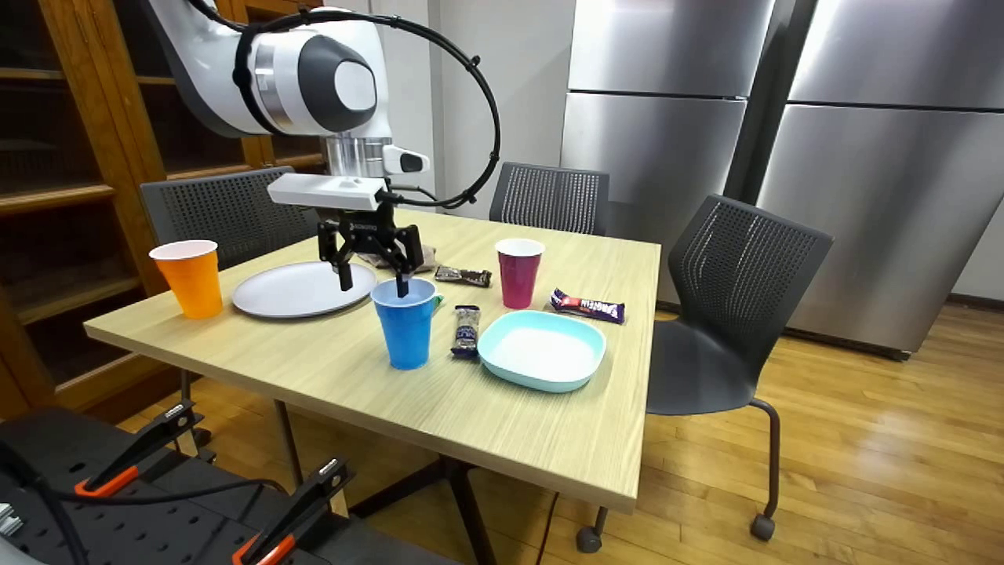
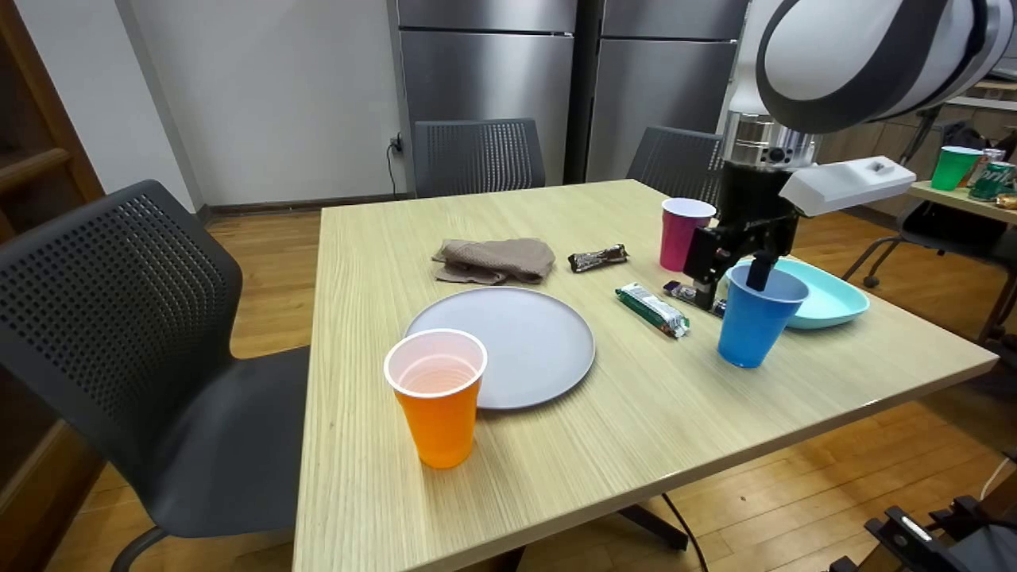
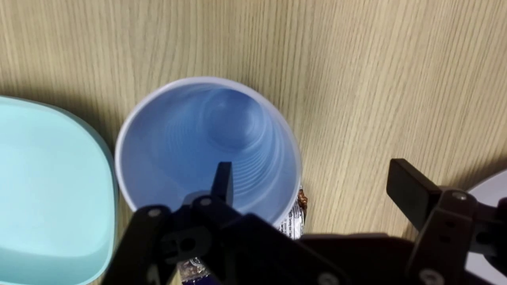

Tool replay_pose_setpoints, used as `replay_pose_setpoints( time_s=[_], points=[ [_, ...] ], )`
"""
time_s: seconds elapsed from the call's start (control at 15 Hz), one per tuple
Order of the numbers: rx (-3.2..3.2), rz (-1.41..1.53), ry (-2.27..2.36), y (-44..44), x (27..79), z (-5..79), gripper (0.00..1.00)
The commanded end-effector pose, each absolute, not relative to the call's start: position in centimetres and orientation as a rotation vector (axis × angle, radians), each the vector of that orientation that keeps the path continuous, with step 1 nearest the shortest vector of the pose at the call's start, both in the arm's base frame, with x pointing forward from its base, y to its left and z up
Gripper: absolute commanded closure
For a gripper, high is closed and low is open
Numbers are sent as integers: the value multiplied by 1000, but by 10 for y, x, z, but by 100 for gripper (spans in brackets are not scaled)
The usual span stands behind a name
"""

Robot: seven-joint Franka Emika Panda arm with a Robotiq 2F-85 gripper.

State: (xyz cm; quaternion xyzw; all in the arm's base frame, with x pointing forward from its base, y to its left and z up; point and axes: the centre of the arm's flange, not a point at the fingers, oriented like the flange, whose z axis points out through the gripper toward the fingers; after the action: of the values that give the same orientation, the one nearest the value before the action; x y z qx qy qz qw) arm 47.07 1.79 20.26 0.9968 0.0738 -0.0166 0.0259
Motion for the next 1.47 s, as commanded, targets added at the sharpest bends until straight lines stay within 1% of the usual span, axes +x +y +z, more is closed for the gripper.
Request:
replay_pose_setpoints(
  time_s=[0.0, 0.73, 0.8, 0.87, 1.4],
  points=[
    [3081, -51, 228, 18, 471, 203, 0],
    [3085, -21, 248, 17, 468, 204, 0],
    [3081, -9, 258, 17, 467, 205, 25],
    [3078, -6, 261, 17, 466, 206, 26],
    [3059, -31, 306, 18, 466, 208, 89]
  ],
)
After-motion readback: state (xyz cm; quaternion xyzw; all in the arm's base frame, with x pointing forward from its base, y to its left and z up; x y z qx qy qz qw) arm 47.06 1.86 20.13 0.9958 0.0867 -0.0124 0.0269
